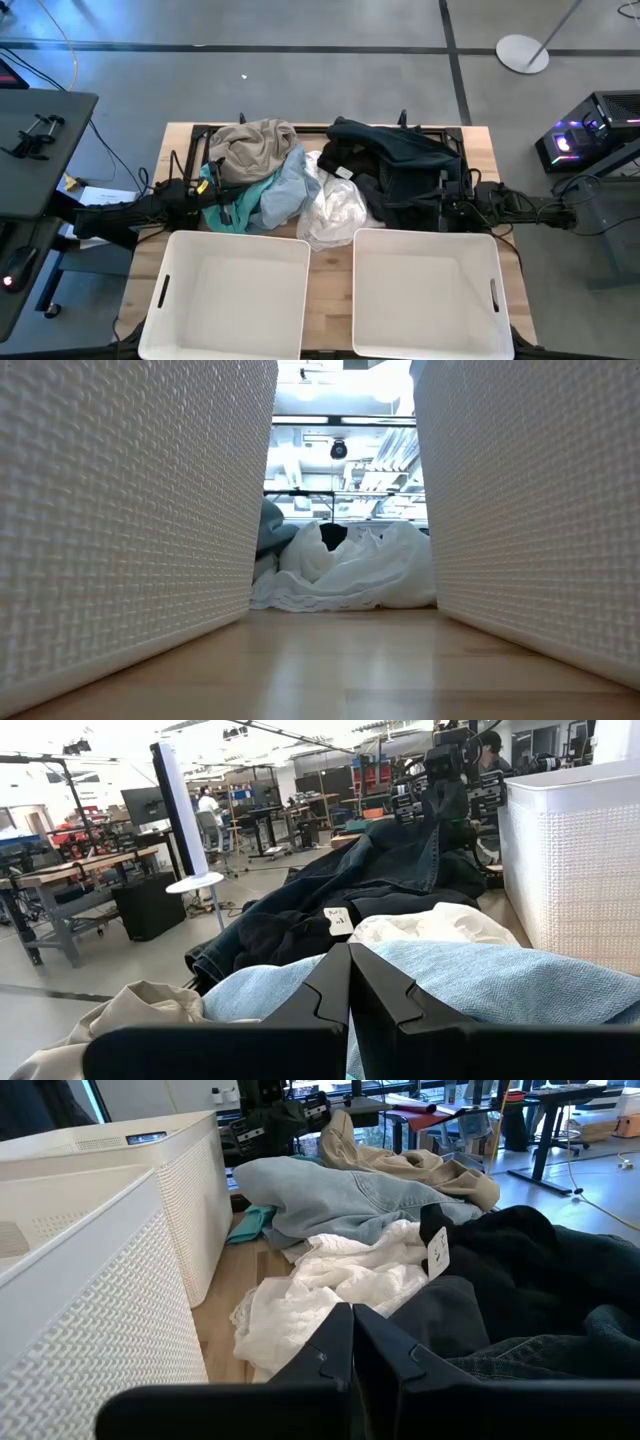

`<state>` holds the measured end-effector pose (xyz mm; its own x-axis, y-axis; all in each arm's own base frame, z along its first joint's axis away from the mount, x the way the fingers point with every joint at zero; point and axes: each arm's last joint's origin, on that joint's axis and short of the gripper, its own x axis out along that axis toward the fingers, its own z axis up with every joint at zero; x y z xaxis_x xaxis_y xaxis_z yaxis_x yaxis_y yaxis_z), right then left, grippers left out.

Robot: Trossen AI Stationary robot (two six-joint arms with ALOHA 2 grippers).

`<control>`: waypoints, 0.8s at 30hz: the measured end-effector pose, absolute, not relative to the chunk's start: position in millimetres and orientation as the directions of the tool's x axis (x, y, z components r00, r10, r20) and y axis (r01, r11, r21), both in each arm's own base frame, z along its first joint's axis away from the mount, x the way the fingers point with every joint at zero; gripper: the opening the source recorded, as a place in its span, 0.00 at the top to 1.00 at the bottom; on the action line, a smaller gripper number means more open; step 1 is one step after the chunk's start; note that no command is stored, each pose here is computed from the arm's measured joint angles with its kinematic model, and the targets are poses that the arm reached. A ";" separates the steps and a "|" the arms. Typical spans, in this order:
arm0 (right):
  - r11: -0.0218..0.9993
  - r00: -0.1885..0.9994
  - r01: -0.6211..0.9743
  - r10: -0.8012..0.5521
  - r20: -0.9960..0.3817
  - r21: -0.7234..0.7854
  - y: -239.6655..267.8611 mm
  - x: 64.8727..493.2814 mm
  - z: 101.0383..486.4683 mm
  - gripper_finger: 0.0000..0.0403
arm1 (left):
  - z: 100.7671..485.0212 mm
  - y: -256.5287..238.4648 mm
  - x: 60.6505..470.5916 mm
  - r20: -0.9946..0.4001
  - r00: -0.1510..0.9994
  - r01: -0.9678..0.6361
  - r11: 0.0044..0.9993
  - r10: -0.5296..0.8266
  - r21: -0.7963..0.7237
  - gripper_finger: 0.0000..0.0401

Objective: Sort clothes

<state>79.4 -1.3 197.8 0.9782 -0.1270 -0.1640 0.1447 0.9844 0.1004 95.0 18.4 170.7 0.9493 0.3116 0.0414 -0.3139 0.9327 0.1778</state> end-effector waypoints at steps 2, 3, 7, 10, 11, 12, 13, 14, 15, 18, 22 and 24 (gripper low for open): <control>0.984 0.978 0.144 -0.127 -0.164 0.100 -1.3 79.4 197.9 1.00 | 170.6 18.5 95.0 0.041 0.949 -0.314 0.933 0.312 0.178 1.00; 0.985 0.978 0.145 -0.129 -0.163 0.093 -1.4 79.4 197.9 1.00 | 170.6 18.5 95.1 0.041 0.949 -0.314 0.933 0.312 0.178 1.00; 0.979 0.982 0.182 -0.175 -0.075 0.094 -2.6 80.3 206.3 1.00 | 170.5 18.5 95.1 0.040 0.949 -0.314 0.933 0.312 0.178 1.00; 0.948 0.976 0.154 -0.189 0.106 0.277 -3.0 80.2 224.2 1.00 | 170.5 18.5 95.1 0.040 0.949 -0.314 0.933 0.312 0.178 1.00; 0.933 0.962 0.135 -0.204 0.180 0.335 -3.5 79.0 231.5 1.00 | 170.5 18.5 95.1 0.040 0.949 -0.314 0.933 0.312 0.178 1.00; 0.920 0.941 0.123 -0.227 0.251 0.372 -4.2 77.2 238.7 1.00 | 170.6 18.5 95.1 0.040 0.949 -0.314 0.933 0.312 0.178 1.00; 0.911 0.914 0.113 -0.252 0.317 0.396 -5.0 75.0 245.4 1.00 | 170.5 18.5 95.1 0.040 0.949 -0.314 0.933 0.312 0.178 1.00; 0.906 0.888 0.094 -0.264 0.376 0.414 -5.5 72.5 251.4 1.00 | 170.6 18.5 95.1 0.040 0.949 -0.314 0.933 0.312 0.178 1.00; 0.904 0.866 0.071 -0.266 0.424 0.422 -5.6 70.3 256.2 1.00 | 170.5 18.5 95.1 0.040 0.949 -0.314 0.933 0.312 0.178 1.00; 0.921 0.817 -0.019 -0.209 0.537 0.389 -4.1 65.0 267.0 1.00 | 170.6 18.5 95.1 0.040 0.949 -0.314 0.933 0.312 0.178 1.00; 0.967 0.765 -0.055 -0.120 0.632 0.250 -1.5 65.7 277.5 1.00 | 170.5 18.5 95.1 0.040 0.949 -0.314 0.933 0.312 0.178 1.00; 0.992 0.740 0.021 -0.101 0.665 0.127 -0.7 69.7 282.0 1.00 | 170.5 18.5 95.1 0.040 0.949 -0.314 0.933 0.312 0.178 1.00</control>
<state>69.7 -0.7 282.0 0.7403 -0.1009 0.6647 0.0211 0.9917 0.1270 95.1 18.5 170.5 0.9494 0.3116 0.0396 -0.3136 0.9327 0.1781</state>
